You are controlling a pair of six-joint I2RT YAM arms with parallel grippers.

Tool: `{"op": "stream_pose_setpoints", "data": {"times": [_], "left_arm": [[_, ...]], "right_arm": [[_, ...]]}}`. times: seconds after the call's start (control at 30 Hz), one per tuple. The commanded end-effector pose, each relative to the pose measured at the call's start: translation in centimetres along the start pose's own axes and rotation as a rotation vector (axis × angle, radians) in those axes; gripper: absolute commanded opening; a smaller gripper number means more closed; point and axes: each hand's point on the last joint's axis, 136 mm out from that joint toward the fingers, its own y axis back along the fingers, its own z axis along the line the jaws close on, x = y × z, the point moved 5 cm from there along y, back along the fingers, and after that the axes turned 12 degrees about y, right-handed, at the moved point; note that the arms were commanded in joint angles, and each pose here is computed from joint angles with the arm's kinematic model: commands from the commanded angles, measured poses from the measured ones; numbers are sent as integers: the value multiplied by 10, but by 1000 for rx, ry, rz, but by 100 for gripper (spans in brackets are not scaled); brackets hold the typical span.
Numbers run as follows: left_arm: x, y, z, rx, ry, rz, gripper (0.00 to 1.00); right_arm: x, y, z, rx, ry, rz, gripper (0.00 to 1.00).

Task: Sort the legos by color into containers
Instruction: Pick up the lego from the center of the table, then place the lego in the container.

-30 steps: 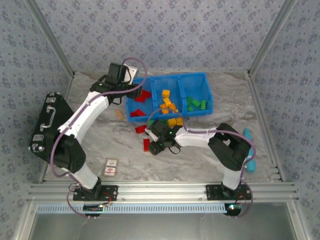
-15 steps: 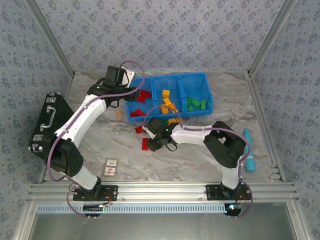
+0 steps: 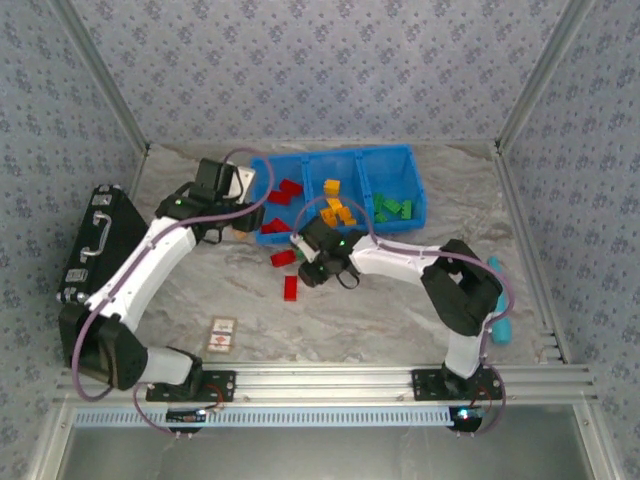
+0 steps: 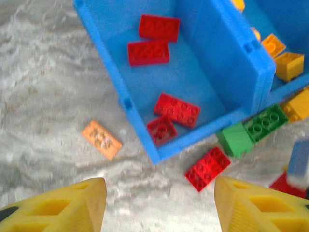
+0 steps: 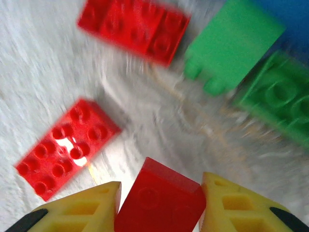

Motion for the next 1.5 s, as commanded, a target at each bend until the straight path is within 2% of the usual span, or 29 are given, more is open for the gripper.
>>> {"op": "stream_pose_setpoints", "data": {"times": [0.0,0.13,0.27,0.53,0.67,0.9,1.2,1.33,1.47], "left_arm": [[15,25,8,-25,45,-4,62],[28,42,12,-27,47,-14,63],[38,49,18,-46,27,-10,65],[51,45,24,-25,25,28,66],[66,32,21,17,45,91,66],[103,15,22,13,99,191,68],[151,-12,-22,66,116,261,68],[157,-21,-37,71,156,235,68],[162,-29,-52,89,185,208,68]], "right_arm": [[-38,36,-13,-11,22,-118,37],[-71,41,-36,-22,26,-194,37],[-99,29,-59,3,34,-268,37],[-132,-7,-86,9,32,-294,36],[-138,-21,-91,9,31,-290,36],[-139,-38,-91,39,67,-278,38],[-140,-43,-94,63,90,-276,44],[-140,-42,-94,62,103,-278,44],[-140,-45,-94,68,117,-266,51]]}}
